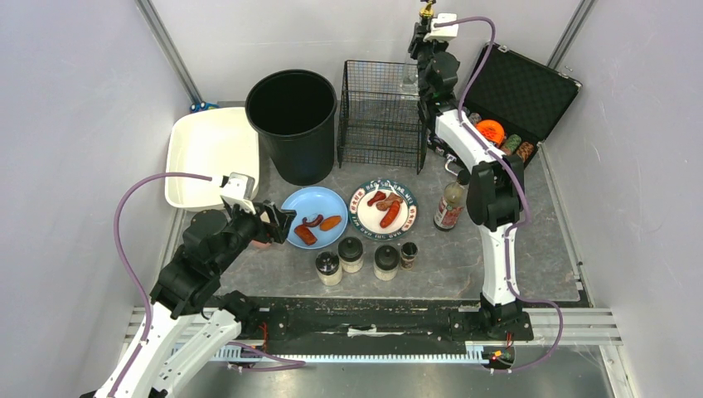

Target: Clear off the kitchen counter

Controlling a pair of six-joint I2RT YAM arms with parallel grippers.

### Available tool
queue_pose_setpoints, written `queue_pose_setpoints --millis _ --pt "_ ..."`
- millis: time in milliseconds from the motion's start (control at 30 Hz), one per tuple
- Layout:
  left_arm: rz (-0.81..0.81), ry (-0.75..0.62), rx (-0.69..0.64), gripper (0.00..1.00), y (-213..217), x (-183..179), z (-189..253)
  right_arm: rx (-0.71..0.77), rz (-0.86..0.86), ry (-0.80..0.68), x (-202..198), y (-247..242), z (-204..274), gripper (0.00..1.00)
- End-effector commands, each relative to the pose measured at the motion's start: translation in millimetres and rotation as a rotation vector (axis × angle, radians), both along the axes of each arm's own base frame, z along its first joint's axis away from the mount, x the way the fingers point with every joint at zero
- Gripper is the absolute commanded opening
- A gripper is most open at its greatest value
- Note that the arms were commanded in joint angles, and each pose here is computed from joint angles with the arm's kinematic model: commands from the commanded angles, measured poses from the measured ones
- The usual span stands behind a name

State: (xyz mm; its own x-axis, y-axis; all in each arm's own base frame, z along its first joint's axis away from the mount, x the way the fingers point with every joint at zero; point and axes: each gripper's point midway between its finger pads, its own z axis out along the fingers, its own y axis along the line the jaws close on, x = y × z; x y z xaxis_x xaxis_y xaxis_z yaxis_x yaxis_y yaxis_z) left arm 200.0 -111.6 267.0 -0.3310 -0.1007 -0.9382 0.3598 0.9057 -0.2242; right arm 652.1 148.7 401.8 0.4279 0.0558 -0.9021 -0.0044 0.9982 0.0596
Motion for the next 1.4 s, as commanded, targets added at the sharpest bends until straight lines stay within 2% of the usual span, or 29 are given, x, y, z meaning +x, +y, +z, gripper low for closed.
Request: queue_pose_setpoints --millis 0,367,1367 --pt "0.000 -0.034 0.045 0.82 2.7 4.3 1.2 0.046 -0.011 -0.208 -27.9 -6.7 79.8 0.00" --pt "0.002 -0.038 0.044 0.82 3.4 3.8 2.3 -0.032 -0.080 -0.089 -13.4 -4.2 42.3 0.00" --pt "-0.010 -0.039 0.036 0.82 1.3 2.6 3.2 -0.031 -0.198 0.135 9.4 -6.5 -41.2 0.00"
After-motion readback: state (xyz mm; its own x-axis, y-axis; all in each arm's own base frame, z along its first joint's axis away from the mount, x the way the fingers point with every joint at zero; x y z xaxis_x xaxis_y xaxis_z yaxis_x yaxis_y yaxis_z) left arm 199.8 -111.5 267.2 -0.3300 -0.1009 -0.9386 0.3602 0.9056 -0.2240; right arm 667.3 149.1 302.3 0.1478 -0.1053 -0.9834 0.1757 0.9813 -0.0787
